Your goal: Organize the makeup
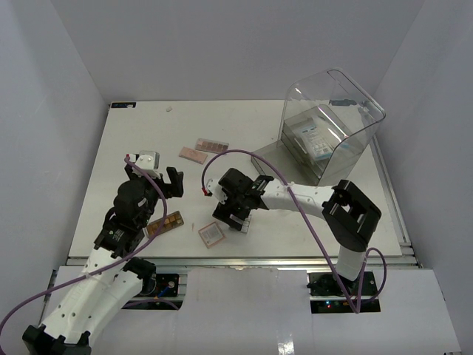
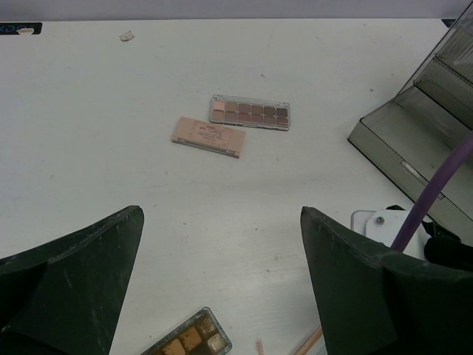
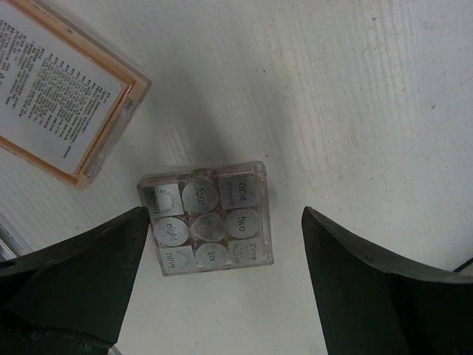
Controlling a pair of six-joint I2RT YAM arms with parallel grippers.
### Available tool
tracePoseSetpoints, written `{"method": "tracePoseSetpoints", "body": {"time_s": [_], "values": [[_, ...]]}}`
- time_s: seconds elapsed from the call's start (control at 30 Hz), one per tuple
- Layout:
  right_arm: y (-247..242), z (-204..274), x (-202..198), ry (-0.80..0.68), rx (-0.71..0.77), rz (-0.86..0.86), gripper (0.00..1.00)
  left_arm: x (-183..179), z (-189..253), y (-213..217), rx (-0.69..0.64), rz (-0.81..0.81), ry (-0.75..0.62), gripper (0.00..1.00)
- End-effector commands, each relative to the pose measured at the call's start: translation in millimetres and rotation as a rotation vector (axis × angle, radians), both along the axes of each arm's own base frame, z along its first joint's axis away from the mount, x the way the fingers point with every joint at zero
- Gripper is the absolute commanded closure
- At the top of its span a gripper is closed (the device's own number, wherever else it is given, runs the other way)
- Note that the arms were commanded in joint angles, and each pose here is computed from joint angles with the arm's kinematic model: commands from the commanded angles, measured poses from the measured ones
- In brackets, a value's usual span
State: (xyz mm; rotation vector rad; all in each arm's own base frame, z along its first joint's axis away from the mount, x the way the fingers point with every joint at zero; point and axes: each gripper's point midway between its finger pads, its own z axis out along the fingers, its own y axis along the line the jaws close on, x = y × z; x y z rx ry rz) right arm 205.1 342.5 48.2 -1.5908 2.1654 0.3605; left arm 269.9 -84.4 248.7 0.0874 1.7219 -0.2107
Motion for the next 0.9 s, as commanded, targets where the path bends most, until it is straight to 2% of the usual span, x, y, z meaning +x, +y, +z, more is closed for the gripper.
{"method": "tracePoseSetpoints", "body": {"time_s": [0.0,0.5,0.87], "values": [[5.1,-3.3,9.1,-0.027,0.01,-0.051,0.1,0.0,7.2,6.2,0.006,0.027,-0.021,0.02],[-6.3,-20.7,-0.2,-0.008,-0.037,0.008,0.1,-0.2,7.1,6.2,0.004,0.026,-0.022,0.02],[-4.5,-14.1,-22.2,0.067,0.013,0.094,0.1,0.7,4.4,5.9,0.007,0.027,-0.014,0.02]]}}
